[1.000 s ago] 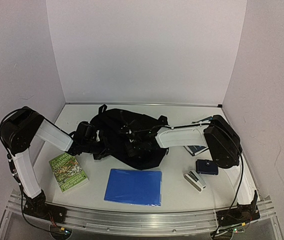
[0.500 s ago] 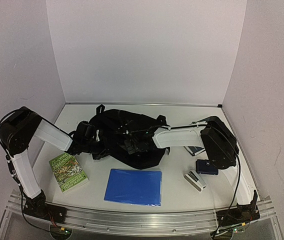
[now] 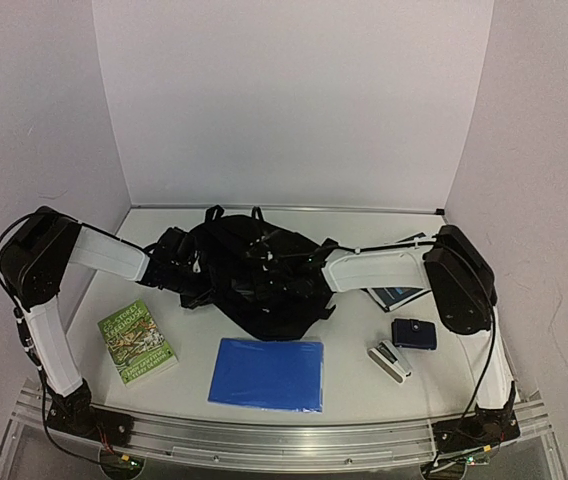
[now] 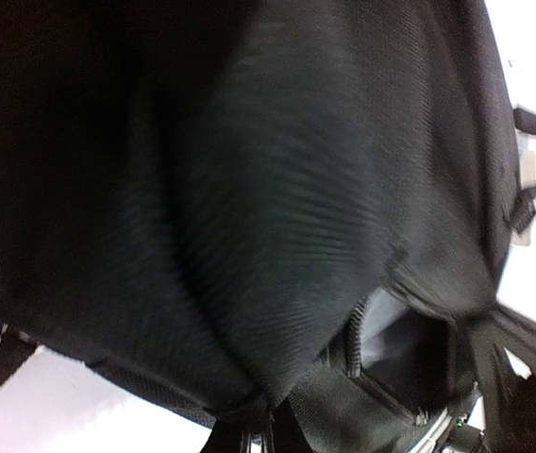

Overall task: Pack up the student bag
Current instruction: Adjust the student bag at the center of the board.

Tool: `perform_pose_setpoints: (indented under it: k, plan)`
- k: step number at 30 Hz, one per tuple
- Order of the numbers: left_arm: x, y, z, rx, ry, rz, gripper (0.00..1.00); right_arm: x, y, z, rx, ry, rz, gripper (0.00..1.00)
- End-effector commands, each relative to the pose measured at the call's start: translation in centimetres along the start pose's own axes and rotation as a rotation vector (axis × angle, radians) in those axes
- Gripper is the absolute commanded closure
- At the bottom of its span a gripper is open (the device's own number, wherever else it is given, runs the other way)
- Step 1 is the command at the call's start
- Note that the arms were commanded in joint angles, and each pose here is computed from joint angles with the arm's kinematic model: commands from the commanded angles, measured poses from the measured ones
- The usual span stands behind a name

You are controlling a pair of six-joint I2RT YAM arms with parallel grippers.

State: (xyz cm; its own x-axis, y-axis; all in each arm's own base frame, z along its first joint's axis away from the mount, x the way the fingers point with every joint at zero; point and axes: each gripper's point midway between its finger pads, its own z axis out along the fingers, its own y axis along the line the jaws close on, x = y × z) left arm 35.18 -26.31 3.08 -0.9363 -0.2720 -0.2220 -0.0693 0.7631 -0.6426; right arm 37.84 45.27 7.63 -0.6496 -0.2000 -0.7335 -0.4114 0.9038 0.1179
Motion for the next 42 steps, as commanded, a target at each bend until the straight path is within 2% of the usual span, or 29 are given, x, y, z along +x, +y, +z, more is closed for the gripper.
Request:
perform_pose_setpoints:
  k: [1,6,8,9,12,13,14,17,21,25,32,37,40,42]
  plan:
    - [-3.0,7.0,-0.5,-0.303,-0.083,-0.038,1.00,-3.8,-0.1,-3.7,-0.084,-0.056,0.129,1.00]
    - [-5.3,3.6,-0.3,-0.188,-0.124,0.053,0.99,-2.3,0.7,-2.7,-0.124,-0.013,0.136,1.00]
    - [-6.1,2.6,-0.6,-0.163,-0.141,0.085,0.91,-2.3,1.1,-2.9,-0.150,-0.005,0.132,0.98]
    - [-6.6,2.1,-0.9,-0.153,-0.151,0.095,0.86,-2.5,1.2,-3.2,-0.161,-0.006,0.132,0.92]
    - [-7.6,1.2,-2.2,-0.120,-0.173,0.097,0.68,-4.1,1.3,-5.3,-0.181,-0.042,0.133,0.51]
    - [-7.8,0.9,-2.9,-0.110,-0.185,0.099,0.63,-4.8,1.1,-6.3,-0.185,-0.059,0.137,0.42]
    - [-7.9,0.6,-3.6,-0.102,-0.198,0.103,0.58,-5.2,0.8,-7.2,-0.184,-0.070,0.145,0.34]
    - [-7.6,-0.3,-6.0,-0.079,-0.233,0.115,0.43,-5.8,-1.3,-9.5,-0.170,-0.080,0.198,0.25]
    - [-6.2,-1.0,-8.5,-0.043,-0.245,0.108,0.25,-4.4,-7.4,-10.5,-0.112,-0.032,0.337,0.23]
    - [-4.4,-1.3,-10.4,0.006,-0.242,0.073,0.17,-0.3,-15.9,-11.2,0.037,0.030,0.481,0.19]
    - [-2.7,-1.6,-11.9,0.064,-0.233,0.022,0.15,7.1,-27.2,-14.1,0.219,0.092,0.839,0.18]
    - [-2.8,-1.9,-12.2,0.065,-0.237,0.021,0.14,11.2,-30.7,-16.8,0.317,0.077,1.118,0.31]
    - [-2.9,-1.8,-12.0,0.064,-0.233,0.021,0.14,15.0,-31.8,-17.6,0.375,0.142,1.275,0.37]
    - [-2.8,-1.7,-11.9,0.063,-0.235,0.019,0.14,17.2,-31.9,-17.9,0.400,0.199,1.338,0.38]
